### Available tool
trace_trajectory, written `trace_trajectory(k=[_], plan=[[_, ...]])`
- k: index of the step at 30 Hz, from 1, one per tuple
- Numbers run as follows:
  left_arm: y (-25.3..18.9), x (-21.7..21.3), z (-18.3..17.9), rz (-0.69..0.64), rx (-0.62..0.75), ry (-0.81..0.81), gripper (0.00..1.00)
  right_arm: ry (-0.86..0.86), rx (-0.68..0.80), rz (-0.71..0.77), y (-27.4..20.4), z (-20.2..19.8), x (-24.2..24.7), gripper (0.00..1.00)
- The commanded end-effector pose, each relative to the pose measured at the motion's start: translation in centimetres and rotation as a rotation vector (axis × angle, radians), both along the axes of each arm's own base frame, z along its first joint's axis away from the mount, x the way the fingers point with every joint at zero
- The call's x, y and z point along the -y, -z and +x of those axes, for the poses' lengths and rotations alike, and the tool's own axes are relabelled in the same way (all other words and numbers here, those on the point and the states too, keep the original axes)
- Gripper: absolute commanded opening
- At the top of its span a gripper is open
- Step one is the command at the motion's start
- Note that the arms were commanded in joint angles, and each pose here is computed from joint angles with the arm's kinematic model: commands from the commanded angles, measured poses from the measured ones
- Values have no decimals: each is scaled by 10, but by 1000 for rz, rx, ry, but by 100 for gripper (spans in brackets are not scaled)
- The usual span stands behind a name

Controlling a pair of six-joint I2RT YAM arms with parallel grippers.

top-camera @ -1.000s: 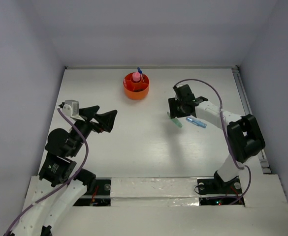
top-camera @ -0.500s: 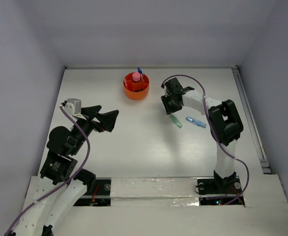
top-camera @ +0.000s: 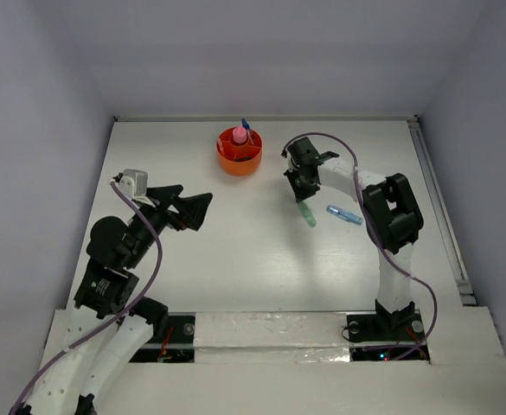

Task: Sort the stationery into containers
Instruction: Pick up the pen from the center of the board.

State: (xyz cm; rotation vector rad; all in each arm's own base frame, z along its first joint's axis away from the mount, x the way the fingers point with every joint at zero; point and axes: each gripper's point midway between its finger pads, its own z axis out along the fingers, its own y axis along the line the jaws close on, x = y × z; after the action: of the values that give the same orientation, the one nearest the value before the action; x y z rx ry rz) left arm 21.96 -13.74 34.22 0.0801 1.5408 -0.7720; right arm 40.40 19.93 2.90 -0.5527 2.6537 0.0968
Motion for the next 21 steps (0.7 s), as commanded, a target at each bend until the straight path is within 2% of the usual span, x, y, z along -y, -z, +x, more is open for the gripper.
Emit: trace_trajectory(k=[1, 3, 7, 10, 13, 14, 15, 16, 19, 20, 21], plan=[[-5, 9, 3, -35, 21, 43, 99, -9, 18, 17, -4, 10, -4, 12], [4, 16, 6, -37, -15, 70, 99, -11, 18, 23, -4, 9, -5, 11], [21, 27, 10, -58, -70, 115, 99, -12, 23, 27, -2, 10, -6, 29], [39, 38, 10, -94, -112, 165, 99, -11, 20, 30, 0, 12, -7, 32], [58, 44, 10, -119, -143, 195, 99, -2, 45, 53, -5, 17, -11, 12], [68, 49, 8, -119, -162, 217, 99, 3, 53, 64, -8, 18, -13, 2], [70, 52, 6, -124, -162, 232, 99, 12, 66, 76, -12, 19, -14, 0], [69, 53, 7, -140, -152, 239, 99, 34, 120, 124, -32, 25, -19, 0], [85, 60, 8, -151, -168, 256, 99, 50, 159, 273, -61, 18, -36, 0], [102, 64, 9, -142, -205, 260, 99, 46, 245, 352, -97, 23, -43, 0], [104, 68, 10, -145, -194, 261, 99, 39, 270, 406, -112, 19, -48, 0]])
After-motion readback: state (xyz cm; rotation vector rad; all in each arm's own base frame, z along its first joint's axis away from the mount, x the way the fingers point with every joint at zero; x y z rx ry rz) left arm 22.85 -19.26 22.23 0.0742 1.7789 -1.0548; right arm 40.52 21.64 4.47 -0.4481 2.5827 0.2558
